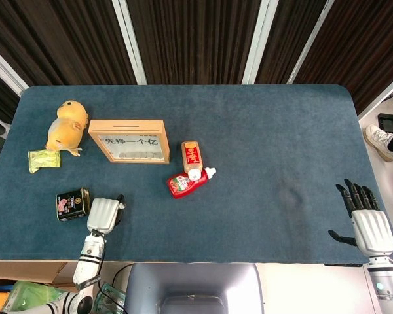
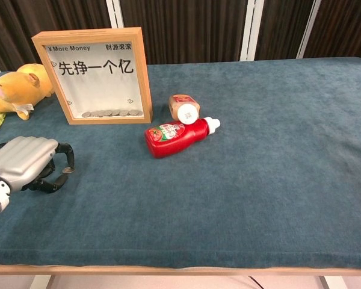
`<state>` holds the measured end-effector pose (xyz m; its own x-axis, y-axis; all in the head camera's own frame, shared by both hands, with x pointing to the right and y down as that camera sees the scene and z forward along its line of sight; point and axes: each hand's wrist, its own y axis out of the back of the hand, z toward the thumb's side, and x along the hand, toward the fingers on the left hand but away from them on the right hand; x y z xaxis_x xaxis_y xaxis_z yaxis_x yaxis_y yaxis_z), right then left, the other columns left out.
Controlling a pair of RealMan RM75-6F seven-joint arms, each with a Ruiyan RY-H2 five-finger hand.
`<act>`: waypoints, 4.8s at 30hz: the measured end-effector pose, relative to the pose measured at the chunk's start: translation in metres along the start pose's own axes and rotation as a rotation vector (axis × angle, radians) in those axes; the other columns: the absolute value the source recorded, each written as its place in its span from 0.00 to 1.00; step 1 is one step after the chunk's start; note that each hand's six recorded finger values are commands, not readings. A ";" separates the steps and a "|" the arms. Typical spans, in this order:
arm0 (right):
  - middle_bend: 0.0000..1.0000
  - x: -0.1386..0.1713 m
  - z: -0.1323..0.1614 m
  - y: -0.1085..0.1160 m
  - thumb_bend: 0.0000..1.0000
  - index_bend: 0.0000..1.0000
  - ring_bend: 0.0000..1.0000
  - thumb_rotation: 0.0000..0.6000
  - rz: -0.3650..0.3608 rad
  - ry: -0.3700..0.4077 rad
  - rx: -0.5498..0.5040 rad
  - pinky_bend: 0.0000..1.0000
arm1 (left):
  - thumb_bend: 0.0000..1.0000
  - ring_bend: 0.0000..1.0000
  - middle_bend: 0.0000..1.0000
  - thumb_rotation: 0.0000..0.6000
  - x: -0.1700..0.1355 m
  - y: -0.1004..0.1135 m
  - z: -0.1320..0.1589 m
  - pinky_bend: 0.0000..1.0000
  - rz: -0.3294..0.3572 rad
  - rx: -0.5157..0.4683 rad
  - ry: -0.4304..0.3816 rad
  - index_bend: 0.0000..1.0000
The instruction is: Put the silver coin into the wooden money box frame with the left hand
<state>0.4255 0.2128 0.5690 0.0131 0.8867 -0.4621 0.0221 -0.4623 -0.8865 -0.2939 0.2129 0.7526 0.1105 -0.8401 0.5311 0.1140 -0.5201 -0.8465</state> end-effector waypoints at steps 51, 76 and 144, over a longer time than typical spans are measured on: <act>0.00 -0.001 0.001 0.000 0.16 0.00 0.00 1.00 0.005 0.002 -0.003 0.00 | 0.46 1.00 1.00 1.00 0.007 0.007 -0.007 1.00 0.053 -0.050 0.007 0.64; 0.00 -0.006 -0.004 0.004 0.16 0.00 0.00 1.00 0.004 -0.017 -0.037 0.00 | 0.43 1.00 1.00 1.00 0.068 0.261 -0.066 1.00 0.432 -0.402 0.157 0.66; 0.00 -0.014 -0.021 0.013 0.16 0.00 0.00 1.00 0.000 -0.054 -0.095 0.00 | 0.44 1.00 1.00 1.00 0.158 0.242 0.010 1.00 0.128 -0.199 0.072 0.66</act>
<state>0.4468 0.1945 0.5644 -0.0412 0.8844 -0.4650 0.1165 -0.4580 -0.8813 -0.2388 -0.0442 0.6322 0.0402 -0.9061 0.4212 -0.0937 -0.4231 -0.9012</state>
